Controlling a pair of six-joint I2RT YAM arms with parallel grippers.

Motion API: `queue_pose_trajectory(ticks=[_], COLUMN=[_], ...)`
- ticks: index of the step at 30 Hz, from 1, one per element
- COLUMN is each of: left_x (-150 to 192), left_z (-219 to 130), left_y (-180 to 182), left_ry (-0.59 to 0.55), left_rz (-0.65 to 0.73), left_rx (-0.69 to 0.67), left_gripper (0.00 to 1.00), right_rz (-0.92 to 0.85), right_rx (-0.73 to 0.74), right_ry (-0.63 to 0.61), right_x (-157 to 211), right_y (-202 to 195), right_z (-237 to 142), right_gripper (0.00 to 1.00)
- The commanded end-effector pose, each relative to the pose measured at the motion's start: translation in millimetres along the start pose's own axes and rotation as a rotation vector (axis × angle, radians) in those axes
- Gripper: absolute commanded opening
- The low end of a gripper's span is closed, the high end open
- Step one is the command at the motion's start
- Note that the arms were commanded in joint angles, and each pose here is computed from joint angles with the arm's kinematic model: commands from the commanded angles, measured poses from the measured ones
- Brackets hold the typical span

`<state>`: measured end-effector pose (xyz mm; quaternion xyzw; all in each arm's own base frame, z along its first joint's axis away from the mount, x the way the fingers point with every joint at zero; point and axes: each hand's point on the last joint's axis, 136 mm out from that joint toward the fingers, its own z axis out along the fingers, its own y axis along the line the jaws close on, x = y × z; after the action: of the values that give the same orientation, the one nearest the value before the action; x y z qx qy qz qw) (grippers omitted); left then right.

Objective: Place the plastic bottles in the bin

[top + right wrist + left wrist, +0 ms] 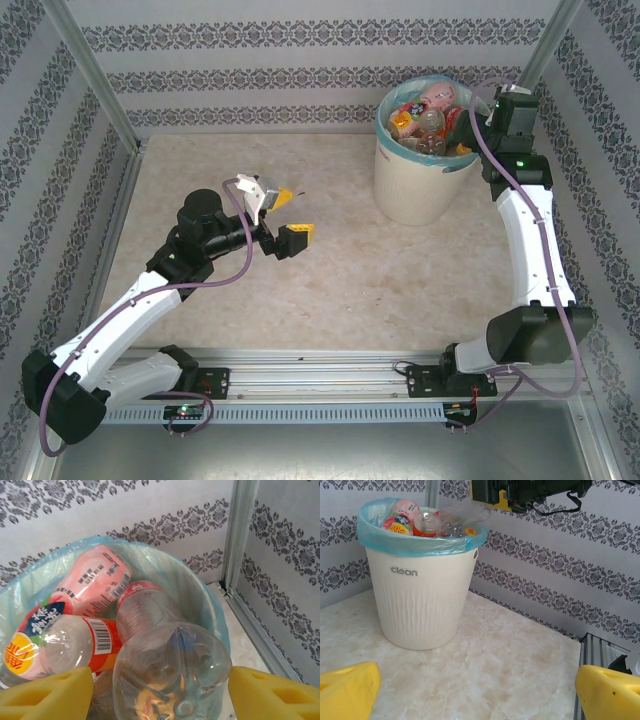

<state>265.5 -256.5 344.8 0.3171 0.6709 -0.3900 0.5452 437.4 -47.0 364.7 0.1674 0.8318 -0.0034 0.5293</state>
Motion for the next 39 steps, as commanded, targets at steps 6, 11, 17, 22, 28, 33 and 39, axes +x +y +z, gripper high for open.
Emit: queue_pose_trajectory(ticks=[6,11,17,22,28,33,39], left_x=[-10.1,-9.3,-5.5,-4.9,-2.0,-1.6,-1.4], left_z=[-3.4,-2.4,-0.3,0.3,1.9,4.1,2.5], left_y=[-11.2,-10.5,-8.6,-7.8,-7.1,-7.9,-9.1], left_ry=[-0.056,-0.054,-0.045,-0.046,-0.039,-0.041,-0.043], left_rz=[0.013,0.016,0.011,0.010,0.005,-0.003,-0.008], left_rx=[0.040,0.039,0.037,0.034,0.037,0.050,0.052], left_gripper=[1.00,1.00,1.00,1.00,1.00,1.00,1.00], right_rz=[-0.016,-0.028,-0.009,0.061,0.093,0.113,0.095], right_rx=[0.028,0.031,-0.044,-0.206,-0.411,-0.381,-0.200], right_ry=[0.123,0.112,0.118,0.144,0.114,0.181,0.097], right_x=[27.5,20.9,20.4,23.3,26.4,38.6,24.4], right_y=[-8.5,-11.3,-1.4,27.1,59.7,56.2,26.5], right_z=[3.8,2.0,1.7,-17.5,-45.5,-39.0,-34.7], right_gripper=[0.80,0.83,0.71,0.63,0.67,0.78,0.81])
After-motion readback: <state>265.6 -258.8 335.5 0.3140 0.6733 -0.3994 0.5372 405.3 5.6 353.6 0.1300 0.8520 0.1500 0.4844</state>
